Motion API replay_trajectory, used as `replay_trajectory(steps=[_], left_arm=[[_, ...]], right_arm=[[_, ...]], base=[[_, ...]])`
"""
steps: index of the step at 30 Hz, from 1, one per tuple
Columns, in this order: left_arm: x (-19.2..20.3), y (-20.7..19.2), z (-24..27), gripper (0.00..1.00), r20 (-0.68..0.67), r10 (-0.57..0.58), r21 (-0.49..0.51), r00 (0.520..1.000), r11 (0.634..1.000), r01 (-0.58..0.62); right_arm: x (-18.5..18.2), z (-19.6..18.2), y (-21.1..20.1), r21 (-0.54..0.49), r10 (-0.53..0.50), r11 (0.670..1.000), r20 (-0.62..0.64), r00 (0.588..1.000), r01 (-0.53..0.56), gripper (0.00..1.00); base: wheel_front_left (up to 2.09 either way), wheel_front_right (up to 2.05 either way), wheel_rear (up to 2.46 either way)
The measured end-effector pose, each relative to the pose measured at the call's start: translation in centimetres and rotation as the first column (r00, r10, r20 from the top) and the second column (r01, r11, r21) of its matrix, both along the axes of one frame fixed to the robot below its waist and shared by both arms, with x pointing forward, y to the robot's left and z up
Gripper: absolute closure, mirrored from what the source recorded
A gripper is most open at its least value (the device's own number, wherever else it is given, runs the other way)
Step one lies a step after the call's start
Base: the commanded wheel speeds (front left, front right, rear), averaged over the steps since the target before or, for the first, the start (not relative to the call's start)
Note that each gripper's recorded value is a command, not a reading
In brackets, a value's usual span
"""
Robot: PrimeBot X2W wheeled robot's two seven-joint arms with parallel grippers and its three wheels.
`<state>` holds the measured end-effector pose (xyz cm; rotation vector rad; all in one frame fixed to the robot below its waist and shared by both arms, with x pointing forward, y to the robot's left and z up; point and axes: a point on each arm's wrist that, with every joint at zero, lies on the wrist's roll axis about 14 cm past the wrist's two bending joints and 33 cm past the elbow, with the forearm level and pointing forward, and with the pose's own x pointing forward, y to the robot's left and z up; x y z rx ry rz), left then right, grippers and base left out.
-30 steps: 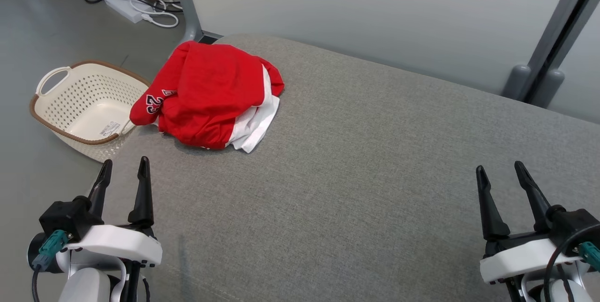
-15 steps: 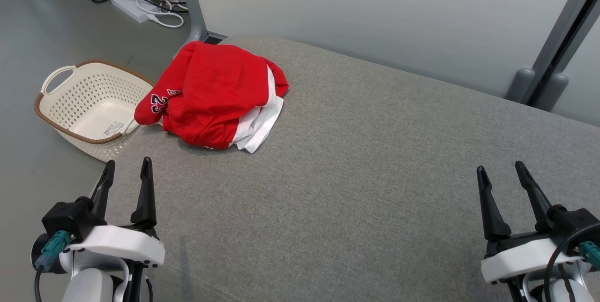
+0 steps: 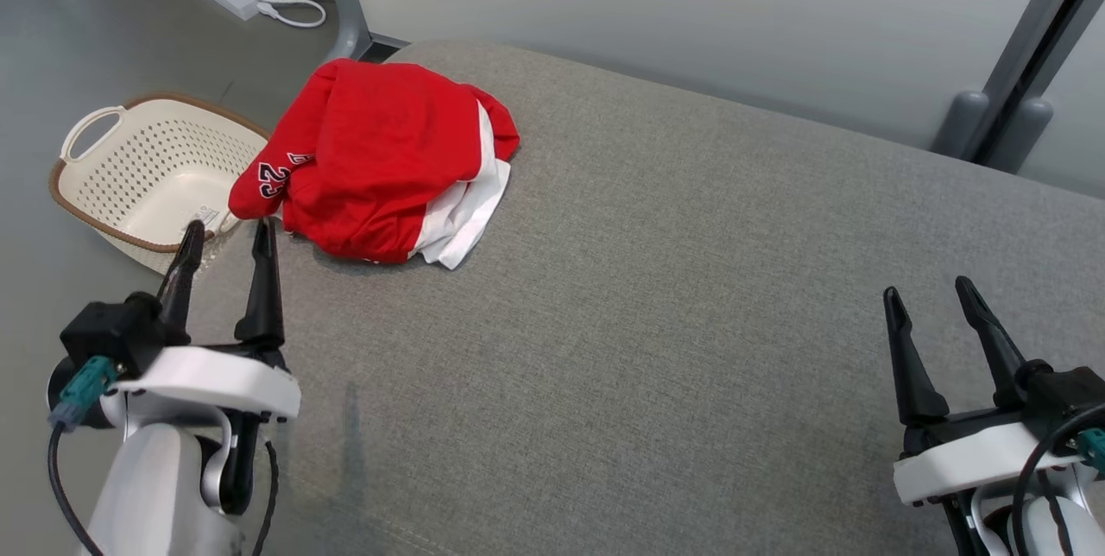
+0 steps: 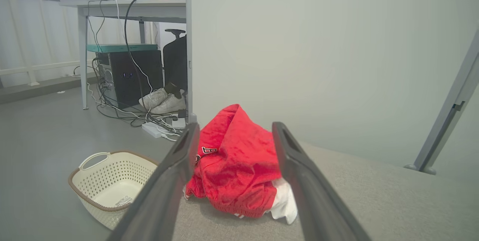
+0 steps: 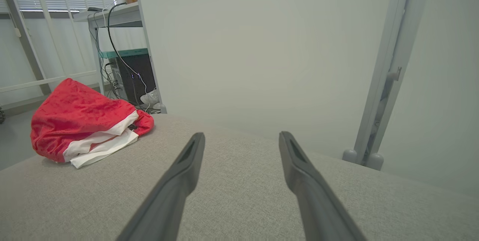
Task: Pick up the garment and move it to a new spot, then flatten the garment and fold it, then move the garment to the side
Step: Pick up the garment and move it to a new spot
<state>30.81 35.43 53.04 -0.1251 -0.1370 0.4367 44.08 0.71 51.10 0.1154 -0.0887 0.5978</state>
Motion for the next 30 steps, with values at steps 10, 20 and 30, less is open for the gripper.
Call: replay_trajectory(steps=[10,20,30], left_arm=[[7.8,0.3,-1.7,0.00,-0.109,-0.085,-0.066,0.990,0.995,0.079],[12.0,1.0,-8.5,0.00,-0.323,-0.110,-0.186,0.940,0.981,0.051],[12.6,2.1,-14.1,0.00,-0.501,-0.101,-0.233,0.859,0.972,-0.022]], right_arm=[[2.8,-2.8,-1.6,-0.024,-0.026,0.999,-0.035,0.999,0.025,0.00],[5.1,-6.5,-4.1,-0.056,-0.075,0.996,-0.090,0.993,0.070,0.00],[6.1,-9.5,-5.7,-0.080,-0.101,0.993,-0.140,0.985,0.091,0.00]], base=[[0.00,0.00,0.00],[0.00,0.00,0.00],[0.00,0.00,0.00]])
